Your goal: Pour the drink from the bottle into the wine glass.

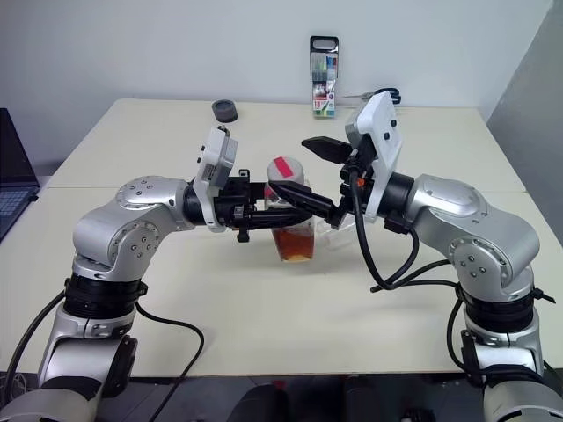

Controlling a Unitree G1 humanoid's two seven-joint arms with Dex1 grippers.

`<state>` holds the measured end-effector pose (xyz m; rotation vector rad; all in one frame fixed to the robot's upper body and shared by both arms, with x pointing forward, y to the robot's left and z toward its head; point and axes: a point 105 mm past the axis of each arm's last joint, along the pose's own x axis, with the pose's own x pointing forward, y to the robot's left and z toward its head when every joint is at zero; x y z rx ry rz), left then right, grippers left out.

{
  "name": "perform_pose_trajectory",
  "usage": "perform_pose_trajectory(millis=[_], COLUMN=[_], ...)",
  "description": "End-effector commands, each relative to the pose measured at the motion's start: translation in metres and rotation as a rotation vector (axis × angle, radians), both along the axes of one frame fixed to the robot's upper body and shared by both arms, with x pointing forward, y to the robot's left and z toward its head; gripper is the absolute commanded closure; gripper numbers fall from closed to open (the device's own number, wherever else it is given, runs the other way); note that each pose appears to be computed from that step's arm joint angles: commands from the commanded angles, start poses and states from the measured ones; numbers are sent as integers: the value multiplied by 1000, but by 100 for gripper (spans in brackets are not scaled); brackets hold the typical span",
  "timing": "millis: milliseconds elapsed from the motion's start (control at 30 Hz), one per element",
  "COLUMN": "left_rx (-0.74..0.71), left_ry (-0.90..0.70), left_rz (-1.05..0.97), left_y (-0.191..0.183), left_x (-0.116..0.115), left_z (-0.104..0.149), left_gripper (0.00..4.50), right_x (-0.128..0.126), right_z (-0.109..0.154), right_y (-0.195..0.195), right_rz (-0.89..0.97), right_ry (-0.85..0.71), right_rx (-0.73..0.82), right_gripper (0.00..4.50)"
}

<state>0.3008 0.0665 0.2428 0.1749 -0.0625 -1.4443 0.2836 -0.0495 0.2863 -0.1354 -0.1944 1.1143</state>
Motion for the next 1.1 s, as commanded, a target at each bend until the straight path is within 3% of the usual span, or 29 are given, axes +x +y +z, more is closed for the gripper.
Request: perform_pose_trajectory(millis=[33, 667, 800, 1100], left_rx=[-15, -19, -19, -24], left_ry=[-63, -67, -69, -74], left_rz=[-16, -14, -10, -15], left_y=[1, 1, 1, -2], left_x=[-3, 1, 1, 1], left_z=[14, 14, 14, 16], left_gripper=[268, 268, 268, 268], right_x=[1, -16, -23, -12], right_z=[7, 10, 7, 15], right_y=[-14, -19, -10, 18], right_rz=[-42, -2, 53, 68], right_ry=[-37, -8, 14, -16], right_rx=[9, 6, 13, 69], right_gripper=[1, 1, 1, 1])
